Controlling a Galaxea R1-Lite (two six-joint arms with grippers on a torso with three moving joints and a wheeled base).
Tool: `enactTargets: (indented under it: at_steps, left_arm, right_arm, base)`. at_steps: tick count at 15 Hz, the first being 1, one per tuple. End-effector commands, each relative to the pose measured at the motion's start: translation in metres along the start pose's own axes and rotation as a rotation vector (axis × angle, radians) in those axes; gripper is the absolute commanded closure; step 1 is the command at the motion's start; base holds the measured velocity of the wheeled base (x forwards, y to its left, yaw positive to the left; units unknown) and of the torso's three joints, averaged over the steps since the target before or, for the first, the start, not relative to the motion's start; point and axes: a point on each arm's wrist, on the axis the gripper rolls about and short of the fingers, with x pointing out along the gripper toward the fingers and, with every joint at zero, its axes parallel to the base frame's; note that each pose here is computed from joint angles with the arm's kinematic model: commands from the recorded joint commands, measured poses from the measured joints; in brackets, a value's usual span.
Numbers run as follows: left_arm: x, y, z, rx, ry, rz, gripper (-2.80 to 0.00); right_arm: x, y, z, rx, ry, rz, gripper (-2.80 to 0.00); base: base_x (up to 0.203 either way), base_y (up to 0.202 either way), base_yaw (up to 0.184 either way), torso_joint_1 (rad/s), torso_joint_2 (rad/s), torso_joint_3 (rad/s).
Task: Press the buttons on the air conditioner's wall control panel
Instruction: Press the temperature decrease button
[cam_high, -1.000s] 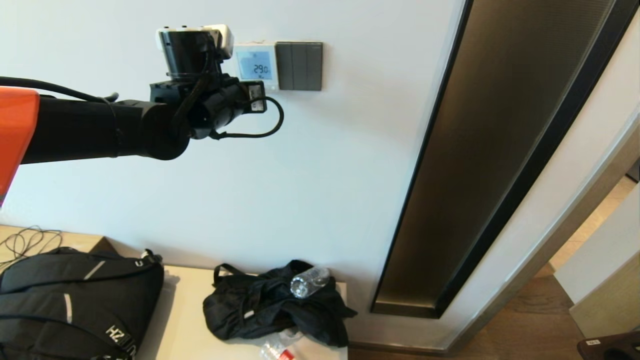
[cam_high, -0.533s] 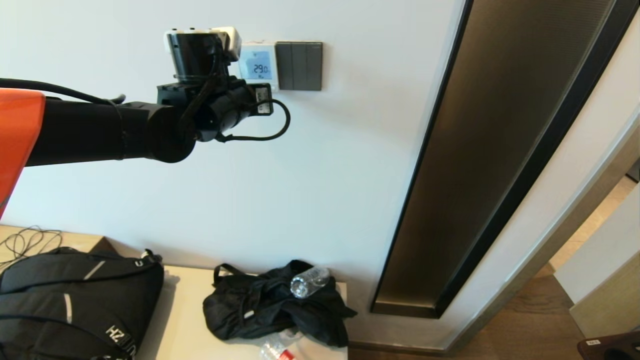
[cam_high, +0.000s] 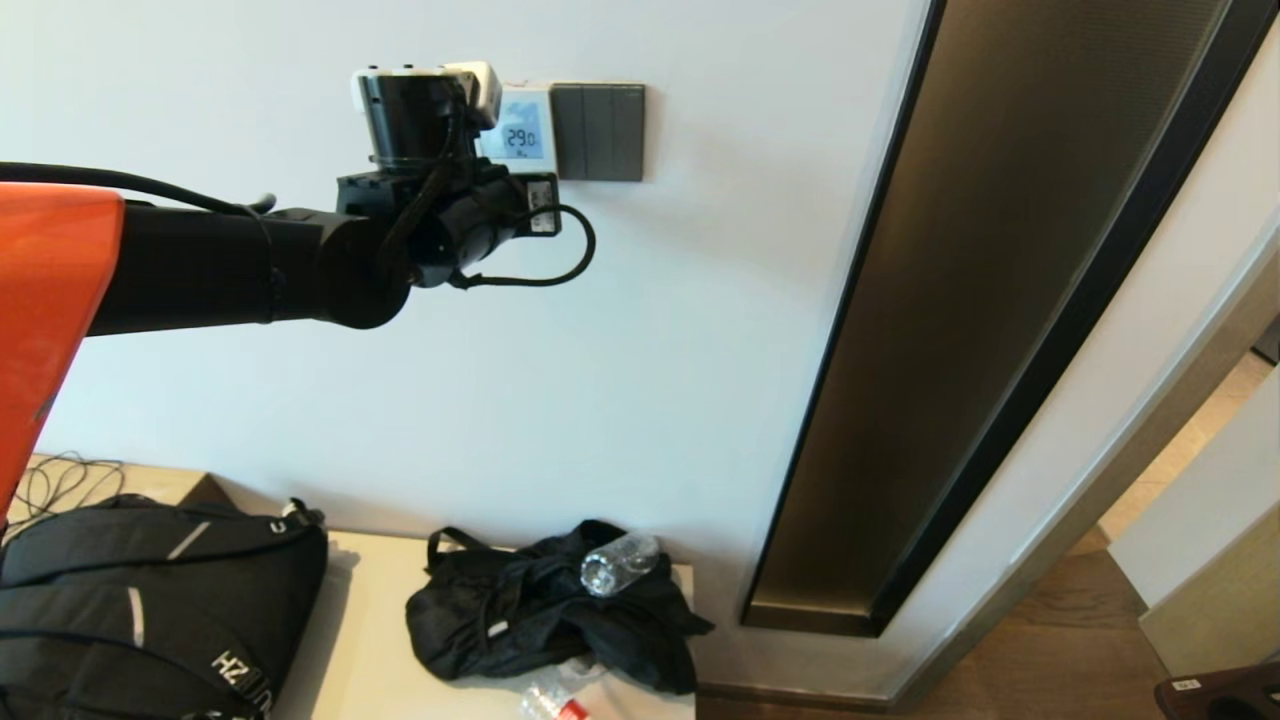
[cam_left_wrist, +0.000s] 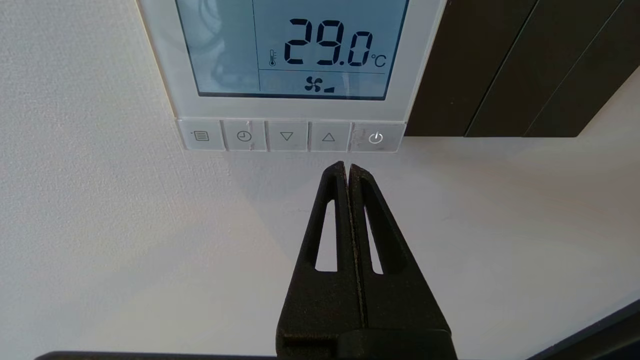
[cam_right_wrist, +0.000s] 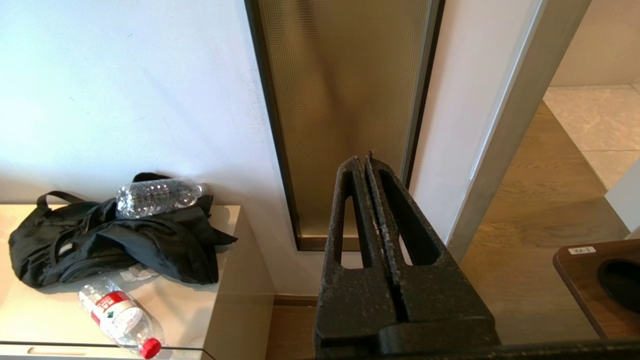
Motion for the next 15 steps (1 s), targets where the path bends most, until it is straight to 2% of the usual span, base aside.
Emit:
enactTargets:
  at_steps: [1, 9, 15]
  left_arm:
    - [0.004, 0.000, -0.002, -0.001, -0.003, 0.002, 0.00]
    - [0.014, -0.002, -0.002, -0.002, 0.004, 0.006, 0.00]
    - [0.016, 0.009, -0.001, -0.002, -0.001, 0.031, 0.00]
  right_arm:
    - [0.000, 0.000, 0.000, 0.000, 0.000, 0.000, 0.00]
    - [0.000, 0.000, 0.000, 0.000, 0.000, 0.000, 0.00]
    - [0.000, 0.000, 0.000, 0.000, 0.001, 0.001, 0.00]
  base:
    - [0.000, 0.000, 0.000, 0.000, 0.00, 0.000]
    - [0.000, 0.000, 0.000, 0.000, 0.00, 0.000]
    - [0.000, 0.000, 0.000, 0.000, 0.00, 0.000]
